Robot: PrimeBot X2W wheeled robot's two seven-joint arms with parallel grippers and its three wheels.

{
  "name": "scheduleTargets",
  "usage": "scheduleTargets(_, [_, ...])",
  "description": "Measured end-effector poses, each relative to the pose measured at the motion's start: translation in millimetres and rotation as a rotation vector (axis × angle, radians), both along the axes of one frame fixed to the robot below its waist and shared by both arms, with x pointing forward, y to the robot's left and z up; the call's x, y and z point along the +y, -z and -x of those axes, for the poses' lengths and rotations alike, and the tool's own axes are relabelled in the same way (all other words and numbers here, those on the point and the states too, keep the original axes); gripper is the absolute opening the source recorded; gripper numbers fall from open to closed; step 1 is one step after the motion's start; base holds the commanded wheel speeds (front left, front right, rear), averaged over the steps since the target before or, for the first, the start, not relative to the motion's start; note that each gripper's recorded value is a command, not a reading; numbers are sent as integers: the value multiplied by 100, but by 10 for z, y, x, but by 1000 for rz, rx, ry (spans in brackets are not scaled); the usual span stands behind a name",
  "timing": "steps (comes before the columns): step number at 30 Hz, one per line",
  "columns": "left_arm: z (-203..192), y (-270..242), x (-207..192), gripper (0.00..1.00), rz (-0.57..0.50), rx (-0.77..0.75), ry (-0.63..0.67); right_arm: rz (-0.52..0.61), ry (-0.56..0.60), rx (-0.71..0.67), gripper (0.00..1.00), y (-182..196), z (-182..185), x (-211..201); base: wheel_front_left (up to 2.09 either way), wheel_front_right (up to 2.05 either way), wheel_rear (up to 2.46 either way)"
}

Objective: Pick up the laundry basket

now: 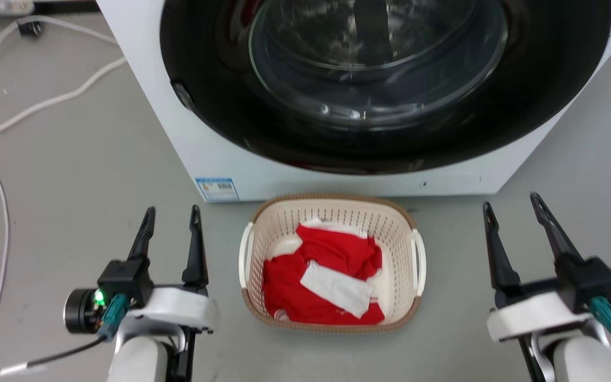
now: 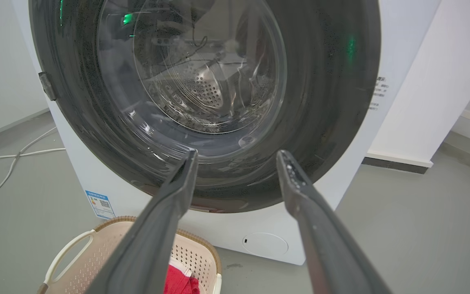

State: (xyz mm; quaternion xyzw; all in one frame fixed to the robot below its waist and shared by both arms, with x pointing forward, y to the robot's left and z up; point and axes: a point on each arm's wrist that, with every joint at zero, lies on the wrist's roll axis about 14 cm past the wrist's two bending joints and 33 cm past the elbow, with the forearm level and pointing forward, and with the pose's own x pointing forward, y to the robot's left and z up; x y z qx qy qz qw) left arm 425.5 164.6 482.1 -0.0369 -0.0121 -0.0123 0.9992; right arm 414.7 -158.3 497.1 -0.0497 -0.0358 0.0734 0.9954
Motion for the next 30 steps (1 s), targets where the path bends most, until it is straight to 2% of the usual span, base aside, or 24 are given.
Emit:
scheduleTargets(6, [-279,425,-59,100,-20,108,44,32,-40,120,100,456,-236,119,0,0,0])
scheduleTargets(16, [-735,1110,-122,100,-58,259,116,76,-70,230,100,1001,-662,173,0,0,0])
scheduleTargets(24, [-983,1727,-186,100,-89,388,173,101,-103,358,100,1598,-872,228,0,0,0])
scheduleTargets(30, [-1052,2187,-278,100,-97,494,216,119,-122,474,100,2074,-879,234,0,0,0])
